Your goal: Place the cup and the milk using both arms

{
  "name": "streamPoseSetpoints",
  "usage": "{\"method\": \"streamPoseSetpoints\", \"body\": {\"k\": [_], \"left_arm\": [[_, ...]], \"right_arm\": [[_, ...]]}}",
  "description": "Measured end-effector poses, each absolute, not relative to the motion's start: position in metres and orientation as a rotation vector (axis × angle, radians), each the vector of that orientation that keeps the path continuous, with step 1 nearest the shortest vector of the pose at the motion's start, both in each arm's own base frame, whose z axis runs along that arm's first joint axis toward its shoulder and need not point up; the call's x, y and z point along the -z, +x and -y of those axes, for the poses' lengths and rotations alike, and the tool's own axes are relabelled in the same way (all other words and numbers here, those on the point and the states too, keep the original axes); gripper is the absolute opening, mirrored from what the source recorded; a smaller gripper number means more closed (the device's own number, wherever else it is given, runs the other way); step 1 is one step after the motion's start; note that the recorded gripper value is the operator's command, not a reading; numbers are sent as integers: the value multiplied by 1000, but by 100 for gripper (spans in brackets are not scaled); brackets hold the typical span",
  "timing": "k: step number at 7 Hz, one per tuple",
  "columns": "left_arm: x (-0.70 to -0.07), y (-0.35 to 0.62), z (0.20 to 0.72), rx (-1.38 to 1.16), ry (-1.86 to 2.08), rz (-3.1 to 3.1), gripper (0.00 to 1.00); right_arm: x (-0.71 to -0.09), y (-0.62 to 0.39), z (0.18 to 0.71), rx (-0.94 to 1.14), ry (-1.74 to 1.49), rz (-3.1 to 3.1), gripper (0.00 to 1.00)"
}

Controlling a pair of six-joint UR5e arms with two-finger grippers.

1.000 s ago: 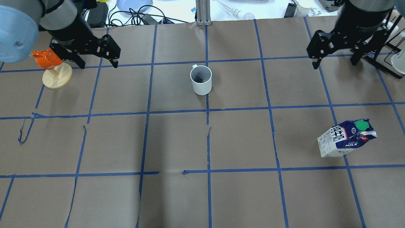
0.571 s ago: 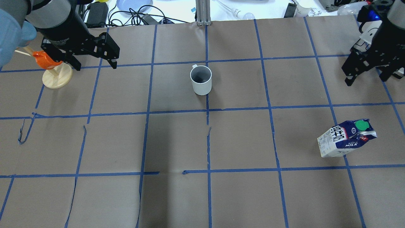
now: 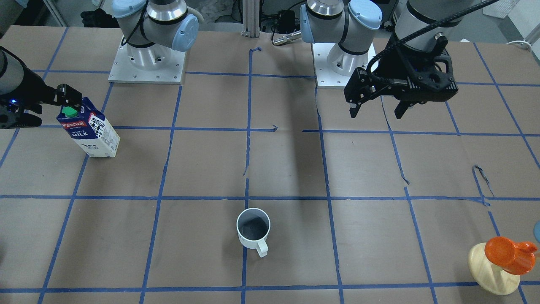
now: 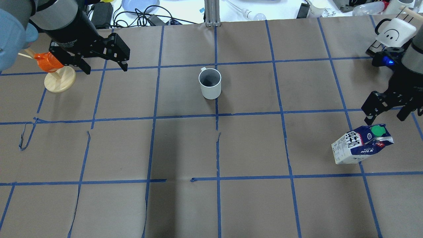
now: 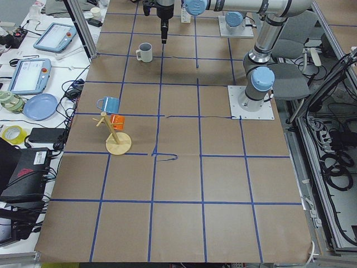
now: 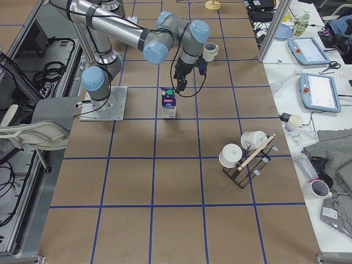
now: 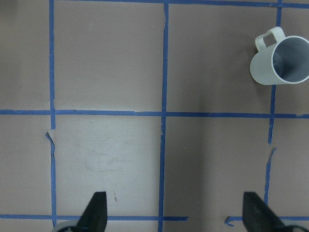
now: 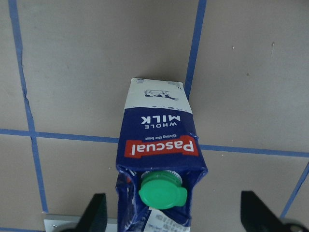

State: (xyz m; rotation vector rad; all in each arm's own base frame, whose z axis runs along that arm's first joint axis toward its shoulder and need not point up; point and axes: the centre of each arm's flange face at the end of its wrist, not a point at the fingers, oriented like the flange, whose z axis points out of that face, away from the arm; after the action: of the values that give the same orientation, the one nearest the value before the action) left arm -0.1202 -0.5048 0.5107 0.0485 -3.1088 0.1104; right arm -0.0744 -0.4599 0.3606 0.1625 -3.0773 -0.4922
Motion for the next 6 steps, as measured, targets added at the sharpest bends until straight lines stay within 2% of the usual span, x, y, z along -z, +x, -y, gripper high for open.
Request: {"method": "streamPoseSetpoints", "body": {"k": [1, 2, 3, 4, 5, 6], "left_arm": [[-512, -120, 506, -117, 50, 3108, 100], [-514, -119, 506, -123, 50, 3111, 100], [-513, -119, 506, -121, 51, 3113, 100], [-513, -119, 506, -122, 52, 3112, 100], [-514, -119, 506, -125, 52, 3113, 100], [-514, -119, 506, -126, 52, 3113, 100]], "right_arm": [[-345, -76, 453, 514, 163, 3077, 95], [-334, -76, 448, 536, 160, 3082, 88], [-327, -74, 444, 555, 160, 3087, 68], [-322, -74, 442, 562, 161, 3088, 41], [-321, -74, 442, 559, 160, 3084, 23], [-322, -74, 442, 555, 157, 3081, 22]]}}
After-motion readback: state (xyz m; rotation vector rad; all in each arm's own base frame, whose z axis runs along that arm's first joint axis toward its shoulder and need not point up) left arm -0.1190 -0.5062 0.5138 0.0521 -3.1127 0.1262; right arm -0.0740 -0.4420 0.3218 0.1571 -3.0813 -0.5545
